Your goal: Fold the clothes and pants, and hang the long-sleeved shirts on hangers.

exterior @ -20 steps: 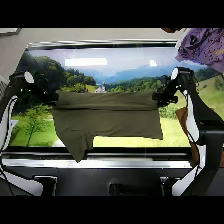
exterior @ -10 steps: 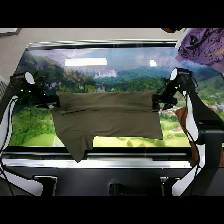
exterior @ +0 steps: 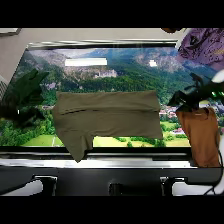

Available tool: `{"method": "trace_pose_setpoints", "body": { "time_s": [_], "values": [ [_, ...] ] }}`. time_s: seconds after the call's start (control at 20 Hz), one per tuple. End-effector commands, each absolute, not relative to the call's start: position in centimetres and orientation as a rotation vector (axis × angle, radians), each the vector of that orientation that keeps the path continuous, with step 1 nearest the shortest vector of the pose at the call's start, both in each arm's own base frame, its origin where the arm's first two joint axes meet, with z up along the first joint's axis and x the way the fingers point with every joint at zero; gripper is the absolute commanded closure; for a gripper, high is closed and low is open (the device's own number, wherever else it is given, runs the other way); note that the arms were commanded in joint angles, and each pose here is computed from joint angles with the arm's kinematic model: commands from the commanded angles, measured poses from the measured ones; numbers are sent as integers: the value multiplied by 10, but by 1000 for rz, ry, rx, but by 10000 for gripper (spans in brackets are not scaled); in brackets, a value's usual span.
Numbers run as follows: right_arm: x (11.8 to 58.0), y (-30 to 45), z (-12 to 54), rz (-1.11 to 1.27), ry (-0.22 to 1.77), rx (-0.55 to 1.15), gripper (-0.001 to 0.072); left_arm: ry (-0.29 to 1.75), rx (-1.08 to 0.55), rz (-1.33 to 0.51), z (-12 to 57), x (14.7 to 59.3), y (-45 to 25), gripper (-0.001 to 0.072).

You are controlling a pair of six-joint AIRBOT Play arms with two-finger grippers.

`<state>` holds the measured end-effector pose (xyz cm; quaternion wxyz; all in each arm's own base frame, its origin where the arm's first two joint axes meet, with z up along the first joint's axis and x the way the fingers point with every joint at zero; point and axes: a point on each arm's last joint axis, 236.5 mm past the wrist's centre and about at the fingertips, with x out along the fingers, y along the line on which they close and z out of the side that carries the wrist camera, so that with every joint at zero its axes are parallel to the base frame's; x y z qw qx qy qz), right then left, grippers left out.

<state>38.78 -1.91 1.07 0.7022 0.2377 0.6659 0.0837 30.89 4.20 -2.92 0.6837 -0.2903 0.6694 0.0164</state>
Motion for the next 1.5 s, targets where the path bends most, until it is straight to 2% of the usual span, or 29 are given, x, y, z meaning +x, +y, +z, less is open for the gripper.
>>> {"method": "trace_pose_setpoints", "body": {
  "time_s": [0.0, 0.2, 0.55, 1.0, 1.05, 1.1, 1.15, 1.2, 1.25, 1.45],
  "values": [
    [358, -8, 12, 233, 1362, 675, 122, 1403, -968, 49, -51, 257, 0, 10],
    [342, 9, -2, 261, 1382, 714, 122, 1456, -993, 19, -77, 227, -32, 10],
    [344, 13, 1, 274, 1373, 733, 130, 1462, -896, -54, -90, 238, -67, 11],
    [344, 14, 2, 277, 1372, 737, 130, 1555, -847, -118, -104, 228, -96, 13],
    [344, 14, 2, 277, 1372, 737, 130, 1563, -849, -127, -103, 226, -98, 48],
    [343, 14, 2, 280, 1377, 738, 130, 1570, -840, -141, -102, 224, -99, 200],
    [341, 15, 3, 287, 1385, 738, 140, 1579, -834, -155, -101, 221, -101, 392],
    [338, 16, 4, 303, 1386, 722, 216, 1589, -833, -165, -101, 219, -102, 604],
    [339, 13, 6, 298, 1372, 708, 230, 1599, -834, -172, -100, 217, -103, 689],
    [330, -24, -5, 181, 1377, 735, 223, 1617, -805, -225, -97, 210, -106, 690]
  ]
}}
